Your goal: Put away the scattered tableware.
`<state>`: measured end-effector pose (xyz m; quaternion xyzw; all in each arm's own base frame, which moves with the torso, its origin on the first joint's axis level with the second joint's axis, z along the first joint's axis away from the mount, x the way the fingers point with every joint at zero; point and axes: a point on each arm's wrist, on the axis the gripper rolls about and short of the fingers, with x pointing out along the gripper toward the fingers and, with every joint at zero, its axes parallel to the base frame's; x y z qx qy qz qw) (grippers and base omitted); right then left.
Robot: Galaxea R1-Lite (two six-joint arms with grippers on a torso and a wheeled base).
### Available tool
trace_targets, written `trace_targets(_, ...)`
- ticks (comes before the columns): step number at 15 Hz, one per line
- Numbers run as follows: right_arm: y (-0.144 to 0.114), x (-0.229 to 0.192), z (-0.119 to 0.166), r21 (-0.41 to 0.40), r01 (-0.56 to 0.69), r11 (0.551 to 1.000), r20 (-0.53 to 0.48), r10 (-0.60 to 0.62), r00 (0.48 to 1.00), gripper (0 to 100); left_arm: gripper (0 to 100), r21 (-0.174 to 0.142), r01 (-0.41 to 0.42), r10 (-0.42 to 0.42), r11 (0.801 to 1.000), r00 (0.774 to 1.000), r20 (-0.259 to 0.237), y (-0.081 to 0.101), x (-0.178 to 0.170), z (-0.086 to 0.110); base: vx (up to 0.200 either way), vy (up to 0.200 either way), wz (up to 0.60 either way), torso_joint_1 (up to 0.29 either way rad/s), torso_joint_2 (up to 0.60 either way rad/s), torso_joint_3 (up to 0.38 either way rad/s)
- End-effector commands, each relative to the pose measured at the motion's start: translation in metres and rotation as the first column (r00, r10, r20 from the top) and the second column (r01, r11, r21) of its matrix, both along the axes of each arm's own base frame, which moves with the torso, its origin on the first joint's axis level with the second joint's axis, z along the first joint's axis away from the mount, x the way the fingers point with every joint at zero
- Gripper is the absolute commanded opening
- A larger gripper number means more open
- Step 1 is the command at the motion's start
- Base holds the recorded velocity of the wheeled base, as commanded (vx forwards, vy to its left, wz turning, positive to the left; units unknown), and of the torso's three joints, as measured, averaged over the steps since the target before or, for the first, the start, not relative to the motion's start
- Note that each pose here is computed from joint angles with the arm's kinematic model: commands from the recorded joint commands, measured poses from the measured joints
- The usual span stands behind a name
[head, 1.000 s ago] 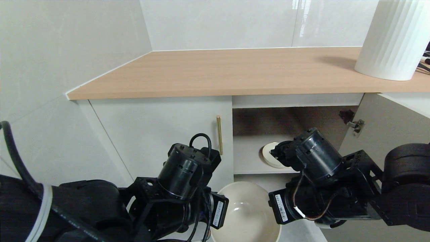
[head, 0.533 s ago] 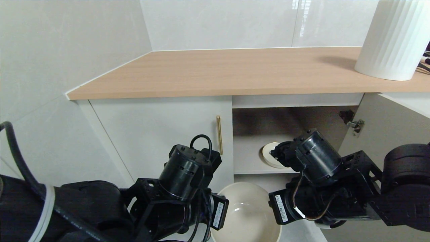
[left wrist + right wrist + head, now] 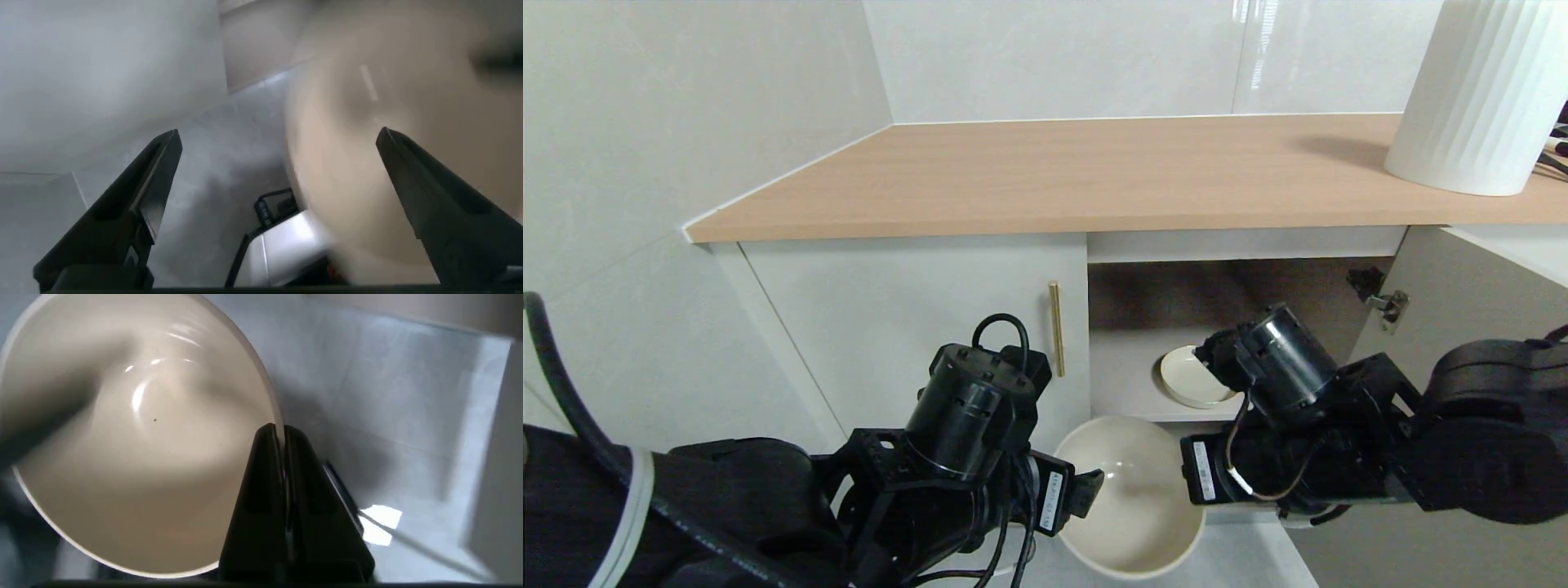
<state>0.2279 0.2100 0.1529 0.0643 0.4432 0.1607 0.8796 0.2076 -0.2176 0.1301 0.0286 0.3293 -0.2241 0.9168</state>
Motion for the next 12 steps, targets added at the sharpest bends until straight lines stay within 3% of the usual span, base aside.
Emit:
trace_targets(1,-0.008,0.038,-0.021,0.026,0.156,0.987,-0.03,-0.155,0.987,0,100,-0.008,-0.004,0.004,1.0,1.0,0.001,0.0,0.0,0.001,0.0,0.0,0.0,0.0,0.0,0.0)
trace_targets(6,-0.049,0.113,-0.057,0.122,0.486,0.865,-0.081,-0.48,0.874,0,100,-0.009,-0.004,0.004,1.0,1.0,0.002,0.001,-0.001,0.002,0.0,0.0,0.0,0.0,0.0,0.0)
trace_targets(9,-0.071,0.144,-0.07,0.134,0.573,0.808,-0.091,-0.566,0.819,0,100,-0.01,-0.004,0.004,1.0,1.0,0.003,0.001,-0.001,0.002,0.0,0.0,0.0,0.0,0.0,0.0)
trace_targets(12,-0.088,0.166,-0.066,0.177,0.621,0.764,-0.074,-0.618,0.782,0,100,-0.01,-0.004,0.004,1.0,1.0,0.003,0.001,-0.001,0.002,0.0,0.0,0.0,0.0,0.0,0.0)
